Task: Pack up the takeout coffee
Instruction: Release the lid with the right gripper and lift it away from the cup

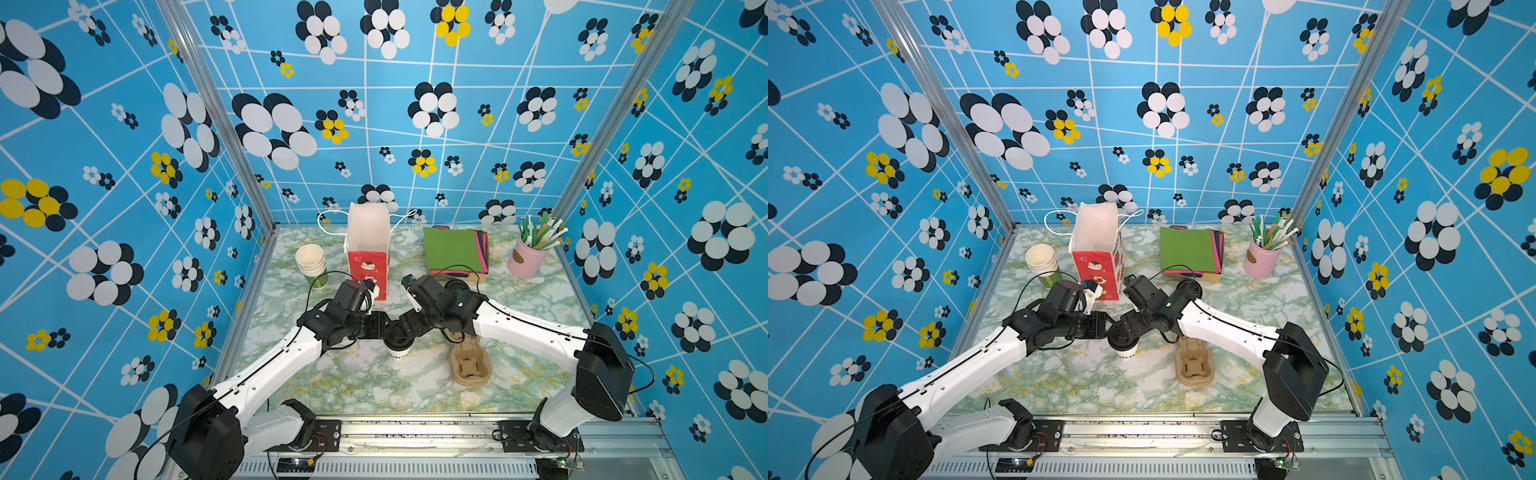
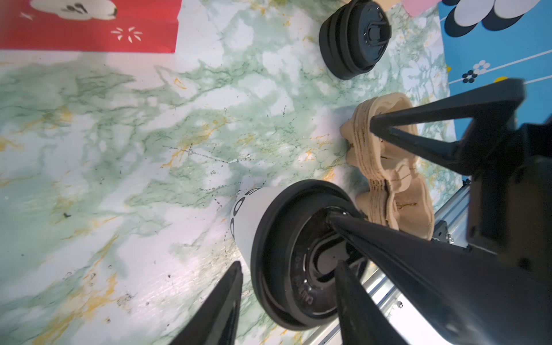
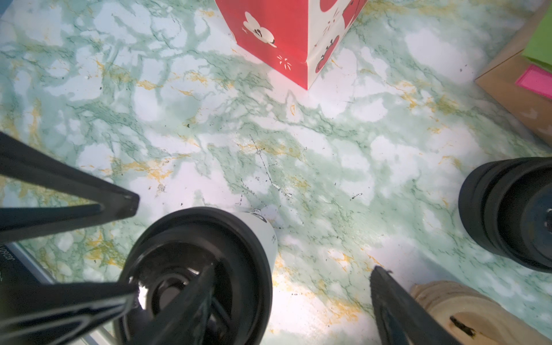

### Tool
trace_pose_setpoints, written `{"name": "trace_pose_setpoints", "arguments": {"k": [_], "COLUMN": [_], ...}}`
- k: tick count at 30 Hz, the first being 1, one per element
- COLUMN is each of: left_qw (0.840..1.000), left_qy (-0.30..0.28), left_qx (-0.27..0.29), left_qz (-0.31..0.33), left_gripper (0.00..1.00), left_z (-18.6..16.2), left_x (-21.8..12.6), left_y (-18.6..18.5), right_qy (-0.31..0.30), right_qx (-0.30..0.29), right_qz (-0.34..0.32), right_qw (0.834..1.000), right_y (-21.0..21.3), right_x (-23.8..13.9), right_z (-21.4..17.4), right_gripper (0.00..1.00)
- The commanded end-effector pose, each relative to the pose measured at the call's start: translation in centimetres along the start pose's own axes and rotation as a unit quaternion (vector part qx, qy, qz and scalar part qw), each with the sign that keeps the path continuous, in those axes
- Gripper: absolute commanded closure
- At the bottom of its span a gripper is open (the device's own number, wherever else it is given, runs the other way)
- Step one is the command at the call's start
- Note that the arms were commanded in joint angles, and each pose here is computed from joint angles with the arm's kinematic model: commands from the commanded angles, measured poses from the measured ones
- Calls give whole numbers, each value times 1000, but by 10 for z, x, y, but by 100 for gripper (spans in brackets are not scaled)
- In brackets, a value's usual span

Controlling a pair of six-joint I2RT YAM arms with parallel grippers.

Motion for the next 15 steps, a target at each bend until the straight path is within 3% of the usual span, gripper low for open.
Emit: {"name": "trace_pose_setpoints", "arguments": {"k": [1,15], "left_qw": [999,999], "left_qy": [-24,-30], "left_qx": [9,8], "left_qz": [-23,-28], "left_gripper": [46,45], "left_z": [10,3], "left_x": [-22,-22], "left_y": [-11,-7], "right_qy": [121,43], "right_qx": [-31,-30], "right_qz": [-54,-9], "right_qw": [991,999], "right_y": [-16,4], "right_x": [14,-7], "right_z": [-38,12], "right_gripper": [17,16]}}
Point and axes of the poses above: each gripper's point midway between its finger pads, its own x axis out along the fingers, its own y axis along the line the jaws close on, z = x × y, the point moved 10 cm from there along -x, back along the fingers, and after that the axes turned 8 degrees about x, right-handed, at the moved point
